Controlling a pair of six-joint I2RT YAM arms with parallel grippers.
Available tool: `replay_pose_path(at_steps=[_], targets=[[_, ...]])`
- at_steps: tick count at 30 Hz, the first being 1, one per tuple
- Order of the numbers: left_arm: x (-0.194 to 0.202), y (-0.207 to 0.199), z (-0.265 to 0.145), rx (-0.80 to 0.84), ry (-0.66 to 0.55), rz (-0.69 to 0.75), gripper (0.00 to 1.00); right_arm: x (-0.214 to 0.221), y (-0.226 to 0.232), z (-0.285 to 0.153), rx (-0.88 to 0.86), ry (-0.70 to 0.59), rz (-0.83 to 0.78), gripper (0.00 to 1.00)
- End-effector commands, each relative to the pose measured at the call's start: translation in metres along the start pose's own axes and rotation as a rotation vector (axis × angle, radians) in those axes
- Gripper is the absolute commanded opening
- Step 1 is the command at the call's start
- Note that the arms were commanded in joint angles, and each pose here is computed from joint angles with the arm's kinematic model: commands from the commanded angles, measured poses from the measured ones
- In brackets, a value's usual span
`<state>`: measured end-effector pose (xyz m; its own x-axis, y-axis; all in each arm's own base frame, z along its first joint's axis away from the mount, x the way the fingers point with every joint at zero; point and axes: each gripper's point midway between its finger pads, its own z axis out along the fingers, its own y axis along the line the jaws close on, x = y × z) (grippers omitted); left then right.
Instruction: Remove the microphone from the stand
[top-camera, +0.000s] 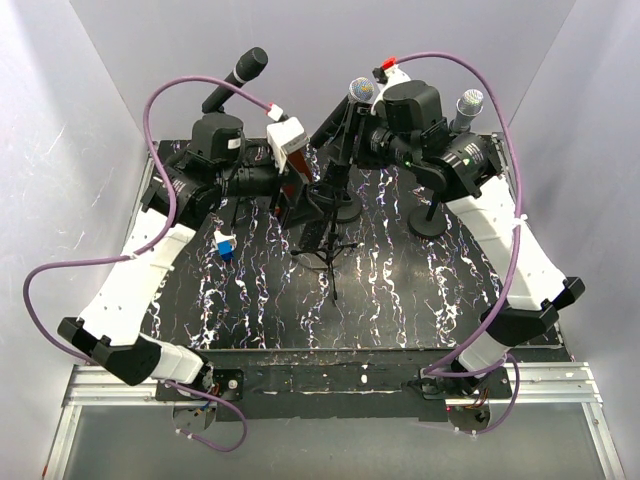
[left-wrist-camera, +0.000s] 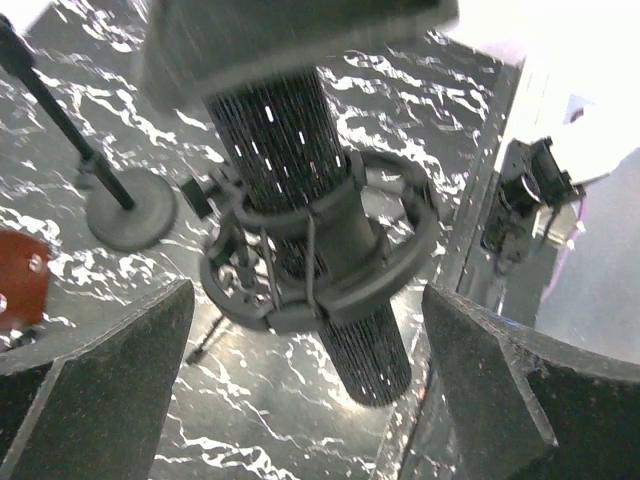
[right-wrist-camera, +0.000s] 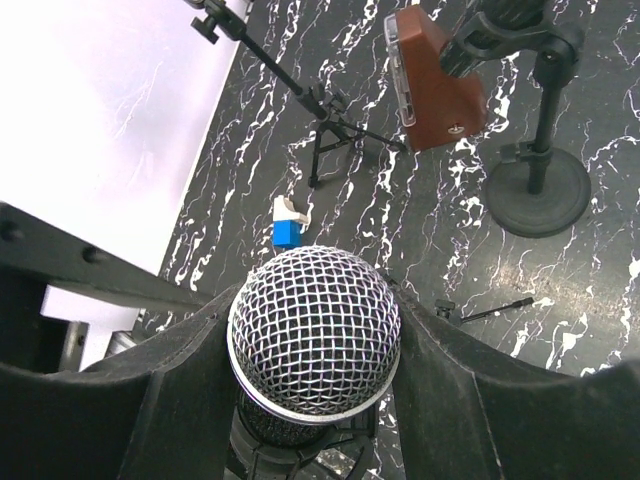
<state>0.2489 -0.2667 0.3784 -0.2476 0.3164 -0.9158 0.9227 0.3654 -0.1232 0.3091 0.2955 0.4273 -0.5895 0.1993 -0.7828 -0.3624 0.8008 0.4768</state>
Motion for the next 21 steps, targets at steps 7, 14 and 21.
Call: replay_pose_path(at_steps=[7,14,21], targets=[[-0.038,0.002,-0.009,-0.027,-0.102,0.146,0.98,-0.008,0.048,-0.012,-0.267,-0.005,-0.206,0.32],[-0.029,0.004,-0.014,-0.025,-0.094,0.383,0.97,0.000,0.062,-0.036,-0.519,-0.054,-0.363,0.83],[-0.025,-0.002,-0.017,0.016,-0.075,0.417,0.90,-0.003,0.060,-0.039,-0.593,-0.057,-0.382,0.86]])
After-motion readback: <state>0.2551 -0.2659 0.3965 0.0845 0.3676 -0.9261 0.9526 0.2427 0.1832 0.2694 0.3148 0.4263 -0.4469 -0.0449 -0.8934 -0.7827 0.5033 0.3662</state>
